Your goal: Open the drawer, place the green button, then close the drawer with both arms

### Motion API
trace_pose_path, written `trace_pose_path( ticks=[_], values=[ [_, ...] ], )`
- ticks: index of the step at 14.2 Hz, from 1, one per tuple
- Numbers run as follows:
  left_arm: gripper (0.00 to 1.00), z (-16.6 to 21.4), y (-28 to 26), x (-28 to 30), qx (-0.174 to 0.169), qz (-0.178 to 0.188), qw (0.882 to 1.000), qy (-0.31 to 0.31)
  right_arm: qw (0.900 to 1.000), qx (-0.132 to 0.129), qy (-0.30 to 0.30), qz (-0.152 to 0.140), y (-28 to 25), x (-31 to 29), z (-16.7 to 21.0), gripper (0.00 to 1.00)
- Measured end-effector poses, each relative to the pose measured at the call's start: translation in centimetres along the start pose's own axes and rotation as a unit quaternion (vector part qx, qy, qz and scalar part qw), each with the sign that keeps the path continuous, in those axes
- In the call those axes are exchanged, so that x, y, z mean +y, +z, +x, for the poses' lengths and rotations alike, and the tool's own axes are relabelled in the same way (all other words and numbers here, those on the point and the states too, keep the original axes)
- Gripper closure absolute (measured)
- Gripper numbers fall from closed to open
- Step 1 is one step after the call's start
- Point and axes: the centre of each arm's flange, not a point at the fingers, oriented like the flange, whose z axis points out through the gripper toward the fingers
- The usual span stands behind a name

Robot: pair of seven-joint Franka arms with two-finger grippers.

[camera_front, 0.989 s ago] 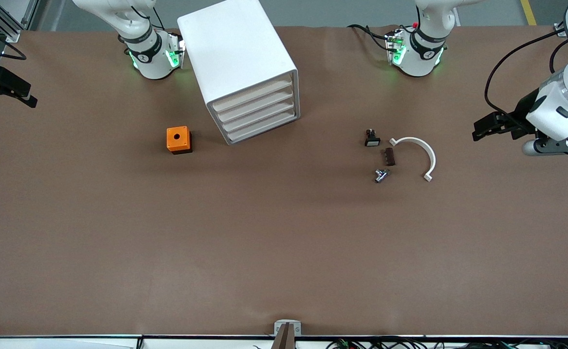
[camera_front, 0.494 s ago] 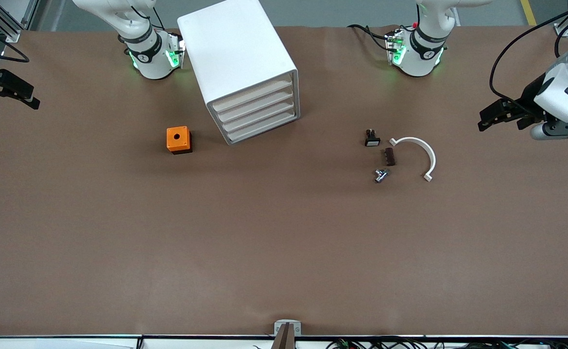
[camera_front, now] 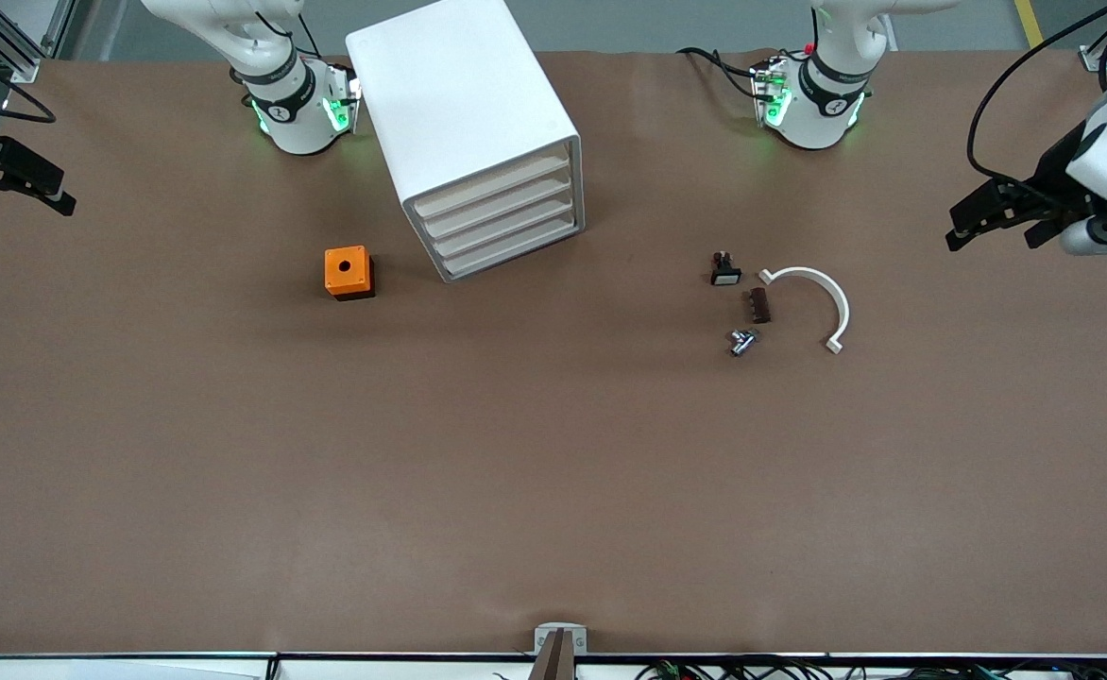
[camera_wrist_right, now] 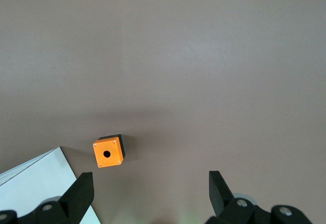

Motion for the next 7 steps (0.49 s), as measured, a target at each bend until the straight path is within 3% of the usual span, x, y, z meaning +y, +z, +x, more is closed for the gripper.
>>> trace_pose_path(
  ticks=[7],
  values=[
    [0.0,0.0,-2.6,-0.5,0.013,-0.002,1.0,-0.004,1.0,0.001,-0.002,0.0,0.0,-0.1,0.0,0.0]
  ],
)
